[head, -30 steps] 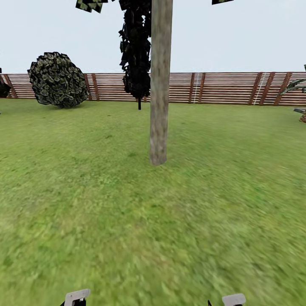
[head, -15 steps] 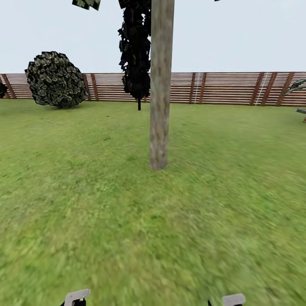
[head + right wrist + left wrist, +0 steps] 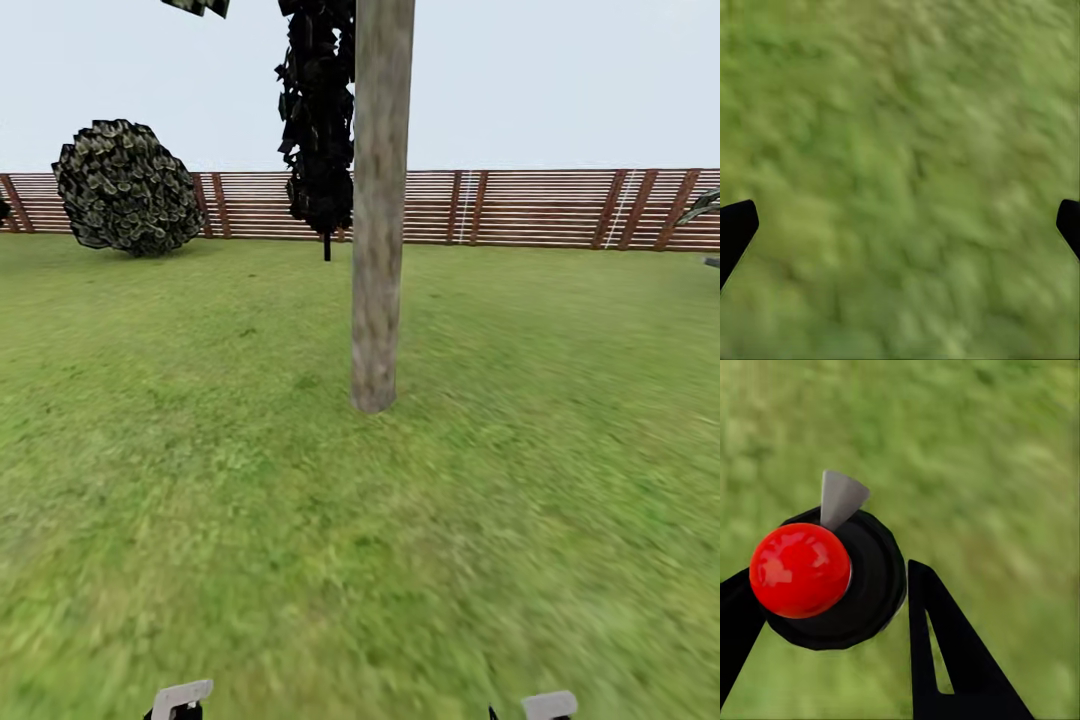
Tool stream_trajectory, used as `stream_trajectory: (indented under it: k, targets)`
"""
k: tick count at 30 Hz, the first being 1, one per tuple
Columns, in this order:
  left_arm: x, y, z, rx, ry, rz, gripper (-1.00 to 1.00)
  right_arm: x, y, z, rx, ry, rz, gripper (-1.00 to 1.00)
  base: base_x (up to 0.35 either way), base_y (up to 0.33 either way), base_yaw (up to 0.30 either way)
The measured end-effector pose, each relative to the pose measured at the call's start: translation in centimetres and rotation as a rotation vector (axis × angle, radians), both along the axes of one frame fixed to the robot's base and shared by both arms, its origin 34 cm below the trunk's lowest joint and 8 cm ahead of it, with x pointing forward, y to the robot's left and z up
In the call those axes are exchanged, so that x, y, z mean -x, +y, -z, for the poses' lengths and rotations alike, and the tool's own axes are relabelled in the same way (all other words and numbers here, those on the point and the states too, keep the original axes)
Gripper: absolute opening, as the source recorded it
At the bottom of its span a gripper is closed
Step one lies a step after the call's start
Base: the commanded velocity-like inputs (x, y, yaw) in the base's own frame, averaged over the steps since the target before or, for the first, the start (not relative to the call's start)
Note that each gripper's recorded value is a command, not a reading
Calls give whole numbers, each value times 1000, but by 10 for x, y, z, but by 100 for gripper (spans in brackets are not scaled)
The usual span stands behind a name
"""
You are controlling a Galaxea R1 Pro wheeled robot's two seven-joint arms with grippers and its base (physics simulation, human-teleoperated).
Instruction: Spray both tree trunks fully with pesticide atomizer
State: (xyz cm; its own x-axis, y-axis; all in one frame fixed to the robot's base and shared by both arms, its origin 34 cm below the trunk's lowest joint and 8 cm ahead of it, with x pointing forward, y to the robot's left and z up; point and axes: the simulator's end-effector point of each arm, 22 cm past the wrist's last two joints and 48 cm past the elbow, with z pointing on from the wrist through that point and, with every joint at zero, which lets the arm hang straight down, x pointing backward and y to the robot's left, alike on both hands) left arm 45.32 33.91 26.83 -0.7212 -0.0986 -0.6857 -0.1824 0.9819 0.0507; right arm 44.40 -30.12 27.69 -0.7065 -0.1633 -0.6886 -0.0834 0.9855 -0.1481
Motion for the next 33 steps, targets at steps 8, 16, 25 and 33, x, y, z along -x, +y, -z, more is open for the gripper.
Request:
stream_trajectory:
  k: [8,16,25,33]
  targets:
    - [0,0,0,0,0,0,-100,0,0,0,0,0,0,100,339,0,-166]
    - [0,0,0,0,0,0,-100,0,0,0,0,0,2,100,339,0,-23]
    - [0,0,0,0,0,0,-100,0,-1,0,0,0,3,100,339,0,-1]
    - [0,0,0,0,0,0,-100,0,-1,0,0,-1,4,100,339,0,0]
